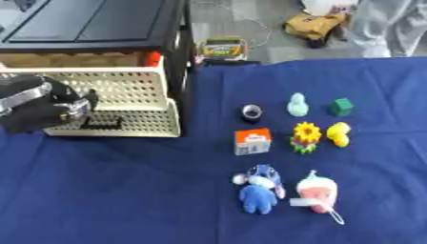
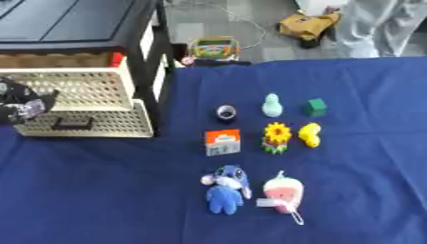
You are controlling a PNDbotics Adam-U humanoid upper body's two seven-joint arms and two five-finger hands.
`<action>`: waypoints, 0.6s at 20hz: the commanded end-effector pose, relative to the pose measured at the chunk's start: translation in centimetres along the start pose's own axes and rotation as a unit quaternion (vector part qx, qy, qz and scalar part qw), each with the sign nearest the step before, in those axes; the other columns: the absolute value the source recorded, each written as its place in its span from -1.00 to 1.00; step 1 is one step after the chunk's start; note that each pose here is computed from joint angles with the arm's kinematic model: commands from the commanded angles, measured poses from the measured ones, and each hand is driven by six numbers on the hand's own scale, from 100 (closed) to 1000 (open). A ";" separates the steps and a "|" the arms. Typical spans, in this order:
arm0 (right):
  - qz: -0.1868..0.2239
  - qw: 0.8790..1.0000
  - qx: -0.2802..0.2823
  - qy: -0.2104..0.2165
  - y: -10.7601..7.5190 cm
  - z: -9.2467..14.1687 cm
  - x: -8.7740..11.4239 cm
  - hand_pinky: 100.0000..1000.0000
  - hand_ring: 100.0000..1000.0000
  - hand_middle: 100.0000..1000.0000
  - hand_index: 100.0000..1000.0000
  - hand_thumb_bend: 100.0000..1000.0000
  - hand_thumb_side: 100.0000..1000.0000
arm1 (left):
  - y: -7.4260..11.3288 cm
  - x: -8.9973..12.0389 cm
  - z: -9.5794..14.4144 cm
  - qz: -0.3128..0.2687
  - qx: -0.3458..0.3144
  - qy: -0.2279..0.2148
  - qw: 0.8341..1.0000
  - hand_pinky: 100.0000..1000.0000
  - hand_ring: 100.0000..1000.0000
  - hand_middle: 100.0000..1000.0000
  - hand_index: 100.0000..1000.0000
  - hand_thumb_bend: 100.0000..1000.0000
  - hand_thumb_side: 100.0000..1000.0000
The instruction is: Pick up objects from table and place into drawer.
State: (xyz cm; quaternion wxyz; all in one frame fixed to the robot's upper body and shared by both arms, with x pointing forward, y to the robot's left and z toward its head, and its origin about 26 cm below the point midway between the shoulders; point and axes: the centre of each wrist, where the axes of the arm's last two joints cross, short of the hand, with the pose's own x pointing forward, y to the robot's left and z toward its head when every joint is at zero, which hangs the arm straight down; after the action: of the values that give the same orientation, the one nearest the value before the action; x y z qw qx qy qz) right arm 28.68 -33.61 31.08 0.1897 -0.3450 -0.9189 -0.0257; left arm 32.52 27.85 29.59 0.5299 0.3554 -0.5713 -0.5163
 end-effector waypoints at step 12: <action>0.000 1.000 -0.005 -0.018 -0.4 -0.9 0.7 0.29 0.39 0.26 0.55 -1.00 0.49 | 1.3 -0.1 -0.5 0.002 0.050 0.016 0.999 -0.45 0.14 0.04 0.93 -0.81 1.00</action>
State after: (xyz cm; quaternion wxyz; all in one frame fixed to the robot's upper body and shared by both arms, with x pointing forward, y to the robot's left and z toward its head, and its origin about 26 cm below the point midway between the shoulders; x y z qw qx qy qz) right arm 28.68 -33.58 31.18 0.1885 -0.3445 -0.9193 -0.0262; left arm 33.33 27.83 29.76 0.5304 0.3711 -0.5843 -0.4895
